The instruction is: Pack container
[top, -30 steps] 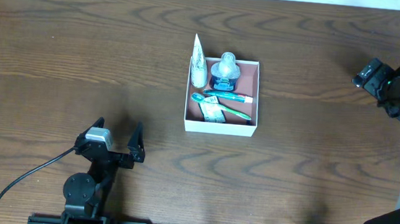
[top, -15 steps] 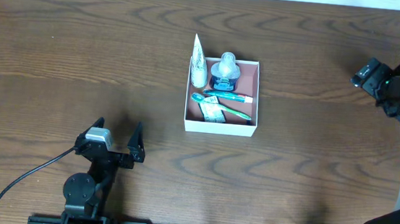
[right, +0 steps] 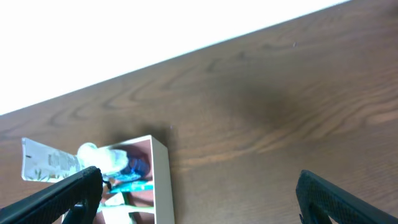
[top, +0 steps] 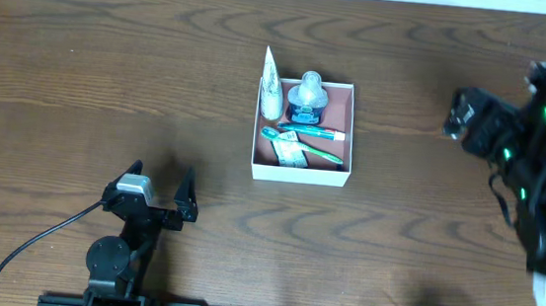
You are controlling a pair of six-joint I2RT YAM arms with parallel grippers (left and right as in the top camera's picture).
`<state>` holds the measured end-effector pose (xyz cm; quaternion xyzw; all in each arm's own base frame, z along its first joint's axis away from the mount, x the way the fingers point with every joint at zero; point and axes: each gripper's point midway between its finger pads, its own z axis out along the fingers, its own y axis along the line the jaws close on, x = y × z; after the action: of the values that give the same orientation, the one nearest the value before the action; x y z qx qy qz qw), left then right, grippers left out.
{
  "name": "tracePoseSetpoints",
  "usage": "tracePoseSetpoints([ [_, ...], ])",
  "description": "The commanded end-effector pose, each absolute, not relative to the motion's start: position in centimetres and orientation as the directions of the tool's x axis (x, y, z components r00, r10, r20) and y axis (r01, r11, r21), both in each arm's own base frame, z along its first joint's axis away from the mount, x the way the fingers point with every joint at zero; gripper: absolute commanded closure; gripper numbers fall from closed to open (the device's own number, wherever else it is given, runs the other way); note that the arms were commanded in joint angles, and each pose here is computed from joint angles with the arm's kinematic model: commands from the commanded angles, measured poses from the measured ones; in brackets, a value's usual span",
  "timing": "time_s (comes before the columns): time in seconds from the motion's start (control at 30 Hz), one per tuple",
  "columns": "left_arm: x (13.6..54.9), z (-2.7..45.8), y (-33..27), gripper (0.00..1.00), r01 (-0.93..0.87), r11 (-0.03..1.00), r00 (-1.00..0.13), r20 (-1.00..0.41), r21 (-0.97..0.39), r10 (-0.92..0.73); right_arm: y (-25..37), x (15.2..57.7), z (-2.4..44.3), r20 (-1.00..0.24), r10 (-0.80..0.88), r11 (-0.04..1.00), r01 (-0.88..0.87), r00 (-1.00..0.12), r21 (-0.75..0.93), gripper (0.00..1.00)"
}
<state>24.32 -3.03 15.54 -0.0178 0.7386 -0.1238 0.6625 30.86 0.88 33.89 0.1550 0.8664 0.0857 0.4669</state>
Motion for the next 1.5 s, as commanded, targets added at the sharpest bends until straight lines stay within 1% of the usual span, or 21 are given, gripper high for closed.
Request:
tracePoseSetpoints([
  [0.0,24.2,14.0,-3.1,0.02,0.133,0.968,-0.169,-0.968,-0.211,-0.187,-0.2,29.8,32.8,-0.797,0.365,0.93,0.22,-0.481,0.293,0.01],
  [0.1,24.2,14.0,-3.1,0.02,0.133,0.968,-0.169,-0.968,-0.211,-0.187,-0.9,28.8,32.9,-0.849,0.352,0.934,0.2,-0.395,0.294,0.01],
  [0.27,24.2,14.0,-3.1,0.02,0.133,0.968,-0.169,-0.968,-0.211,-0.187,-0.7,27.5,31.5,-0.928,0.242,0.97,0.111,-0.285,0.218,0.01],
  [0.4,24.2,14.0,-3.1,0.02,0.133,0.968,-0.169,-0.968,-0.211,-0.188,1.1,26.6,29.9,-0.976,0.105,0.992,-0.044,-0.192,0.115,0.01],
  [0.5,24.2,14.0,-3.1,0.02,0.133,0.968,-0.169,-0.968,-0.211,-0.188,2.6,25.8,29.0,-0.996,-0.003,0.989,-0.149,-0.087,0.01,0.01],
  [0.73,24.2,14.0,-3.1,0.02,0.133,0.968,-0.169,-0.968,-0.211,-0.187,2.6,24.2,27.3,-0.994,-0.024,0.988,-0.15,0.102,-0.039,0.01],
  [0.87,24.2,14.0,-3.1,0.02,0.133,0.968,-0.169,-0.968,-0.211,-0.187,2.7,23.5,26.2,-0.988,-0.024,0.987,-0.152,0.155,-0.048,0.01],
  [1.2,24.2,14.0,-3.1,0.02,0.133,0.968,-0.17,-0.968,-0.211,-0.187,3.0,23.4,24.8,-0.971,-0.024,0.985,-0.162,0.239,-0.064,0.01],
  [1.47,24.2,14.0,-3.1,0.02,0.133,0.968,-0.169,-0.968,-0.211,-0.188,3.4,23.8,22.8,-0.974,-0.023,0.98,-0.185,0.225,-0.066,0.01],
])
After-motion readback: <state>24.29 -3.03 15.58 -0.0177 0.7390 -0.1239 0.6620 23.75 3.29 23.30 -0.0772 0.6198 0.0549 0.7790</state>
